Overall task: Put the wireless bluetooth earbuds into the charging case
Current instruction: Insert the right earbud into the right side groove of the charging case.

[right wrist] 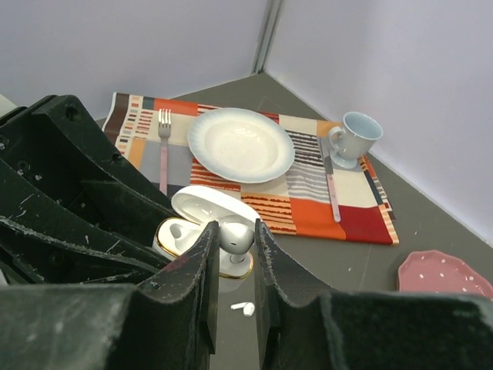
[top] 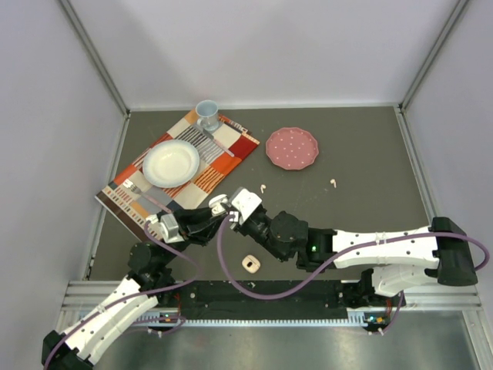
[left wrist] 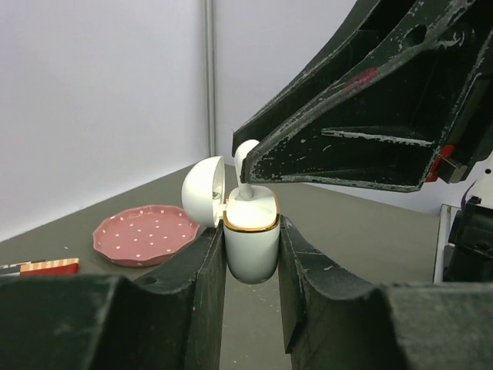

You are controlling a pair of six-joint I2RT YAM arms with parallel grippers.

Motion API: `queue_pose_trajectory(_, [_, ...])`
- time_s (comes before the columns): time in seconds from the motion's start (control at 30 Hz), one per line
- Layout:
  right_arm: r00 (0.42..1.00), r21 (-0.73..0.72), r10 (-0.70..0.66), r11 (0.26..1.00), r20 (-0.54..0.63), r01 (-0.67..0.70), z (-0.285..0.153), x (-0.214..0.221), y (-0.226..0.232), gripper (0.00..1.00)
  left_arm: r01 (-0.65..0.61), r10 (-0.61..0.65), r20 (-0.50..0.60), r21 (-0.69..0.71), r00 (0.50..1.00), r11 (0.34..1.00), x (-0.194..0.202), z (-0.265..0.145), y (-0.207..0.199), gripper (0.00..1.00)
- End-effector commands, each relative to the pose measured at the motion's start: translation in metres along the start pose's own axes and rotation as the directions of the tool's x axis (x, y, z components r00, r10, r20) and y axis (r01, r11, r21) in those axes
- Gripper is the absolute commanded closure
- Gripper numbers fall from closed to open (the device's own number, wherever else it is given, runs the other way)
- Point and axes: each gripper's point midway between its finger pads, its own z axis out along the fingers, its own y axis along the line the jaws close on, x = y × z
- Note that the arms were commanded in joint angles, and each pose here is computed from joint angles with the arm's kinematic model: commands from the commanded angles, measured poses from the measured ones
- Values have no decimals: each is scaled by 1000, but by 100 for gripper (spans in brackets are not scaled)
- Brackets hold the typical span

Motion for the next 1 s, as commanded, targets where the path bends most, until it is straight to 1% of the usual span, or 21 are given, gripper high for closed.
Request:
queue_pose_trajectory(0.0, [997,-38,-69,997,-46,67,-3,16,9,100,-37,38,140,-5,989,999,-47,8,-1,100])
queue_pose_trajectory(0.1, [996,-54,-65,997,-60,62,-5,22,17,96,-39,40,138,-8,990,999,-46,8,-1,100])
queue_pose_trajectory(0.2, [997,-61,-48,997,-67,44,-6,24,20,90,-40,41,137,-13,990,999,-46,8,0,100])
queue_pose_trajectory(0.23, [997,-61,-45,997,-67,41,-6,24,20,84,-39,40,134,-12,990,999,-45,9,0,100])
queue_pose_trajectory(0.3, [998,-57,-27,998,-65,23,-6,22,21,79,-39,40,132,-9,990,999,-44,9,0,100])
queue_pose_trajectory(0.37, [998,-46,-2,999,-57,-1,-6,16,18,64,-39,39,130,-6,991,999,-44,9,-1,100])
queue_pose_trajectory(0.4, [999,-48,20,999,-51,-22,-6,12,18,58,-40,40,127,-4,991,999,-43,9,-1,100])
queue_pose_trajectory(0.43, [999,-50,32,998,-40,-34,-6,6,17,46,-43,43,122,-5,992,999,-42,9,-1,100])
queue_pose_trajectory(0.47, [998,-48,45,998,-34,-47,-6,2,16,38,-44,45,116,-6,992,999,-41,9,0,100])
queue_pose_trajectory(0.5, [997,-49,62,997,-34,-64,-7,-1,16,33,-45,46,108,-12,993,999,-39,9,1,100])
queue_pose_trajectory(0.53, [996,-52,84,995,-13,-84,-8,-12,13,26,-48,49,110,-14,993,999,-39,9,1,100])
queue_pose_trajectory(0.6, [992,-52,122,991,13,-122,-10,-25,8,19,-48,50,98,-15,994,999,-36,8,2,100])
queue_pose_trajectory(0.7, [979,-39,188,982,78,-185,-18,-54,-10,14,-53,55,85,-27,995,998,-33,7,4,100])
queue_pose_trajectory(0.77, [956,-54,249,969,154,-243,-31,-83,-25,13,-57,60,79,-34,995,998,-31,7,6,100])
queue_pose_trajectory(0.8, [930,-60,306,952,202,-300,-39,-99,-38,12,-67,70,74,-42,995,997,-30,6,7,100])
queue_pose_trajectory(0.87, [903,-47,356,934,242,-355,-50,-115,-58,12,-68,72,69,-52,995,996,-28,5,9,100])
queue_pose_trajectory(0.9, [878,-25,406,910,255,-414,-52,-119,-72,11,-74,78,68,-59,995,996,-28,4,10,100])
queue_pose_trajectory(0.93, [869,-9,426,899,250,-438,-53,-118,-80,11,-74,78,64,-62,995,995,-27,4,11,100])
queue_pose_trajectory(0.97, [871,37,434,890,229,-454,-54,-110,-91,11,-76,80,62,-64,995,995,-27,3,11,100])
